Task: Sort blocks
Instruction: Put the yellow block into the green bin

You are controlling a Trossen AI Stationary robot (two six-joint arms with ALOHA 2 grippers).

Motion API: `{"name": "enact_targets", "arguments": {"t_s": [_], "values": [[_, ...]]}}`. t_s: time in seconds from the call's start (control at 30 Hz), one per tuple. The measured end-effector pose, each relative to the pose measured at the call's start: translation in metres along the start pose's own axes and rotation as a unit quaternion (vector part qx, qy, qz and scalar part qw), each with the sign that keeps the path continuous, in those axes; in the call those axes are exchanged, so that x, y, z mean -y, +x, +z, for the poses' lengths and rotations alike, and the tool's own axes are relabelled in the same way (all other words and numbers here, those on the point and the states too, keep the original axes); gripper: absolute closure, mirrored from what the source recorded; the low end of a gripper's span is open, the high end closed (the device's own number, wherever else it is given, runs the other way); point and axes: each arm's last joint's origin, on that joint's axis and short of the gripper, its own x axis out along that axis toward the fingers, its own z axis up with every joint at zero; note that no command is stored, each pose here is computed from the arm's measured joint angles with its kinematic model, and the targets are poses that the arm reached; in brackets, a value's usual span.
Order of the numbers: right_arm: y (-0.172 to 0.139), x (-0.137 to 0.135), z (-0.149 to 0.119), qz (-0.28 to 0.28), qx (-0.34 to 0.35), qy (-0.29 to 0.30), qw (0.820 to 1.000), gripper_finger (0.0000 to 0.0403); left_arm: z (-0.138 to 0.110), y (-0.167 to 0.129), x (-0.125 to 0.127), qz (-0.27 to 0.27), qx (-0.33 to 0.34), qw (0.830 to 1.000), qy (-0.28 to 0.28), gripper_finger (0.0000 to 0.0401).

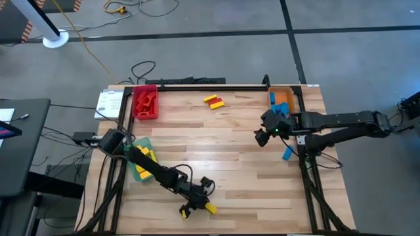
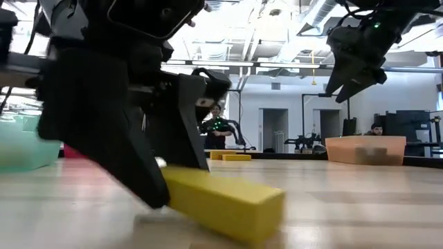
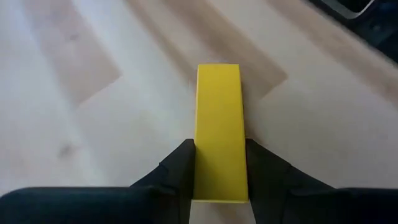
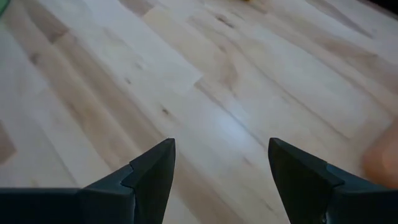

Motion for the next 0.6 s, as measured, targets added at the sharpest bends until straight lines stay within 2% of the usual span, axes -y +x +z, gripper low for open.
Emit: {"name": "enact_targets", "arguments": {"t_s": [0.27,0.6], "values": [[-0.006,-0.014,-0.011,0.031,-0.011,-0.020,0.999,0.0131,0.013,-0.053,-0.006,0.055,-0.065,0.996,-0.008,0.0297],[-0.007,-0.029,-0.025,0.047,-0.020,-0.042,0.998,0.0131,0.025,-0.139,-0.007,0.119,-0.106,0.986,-0.049,0.0297]]}}
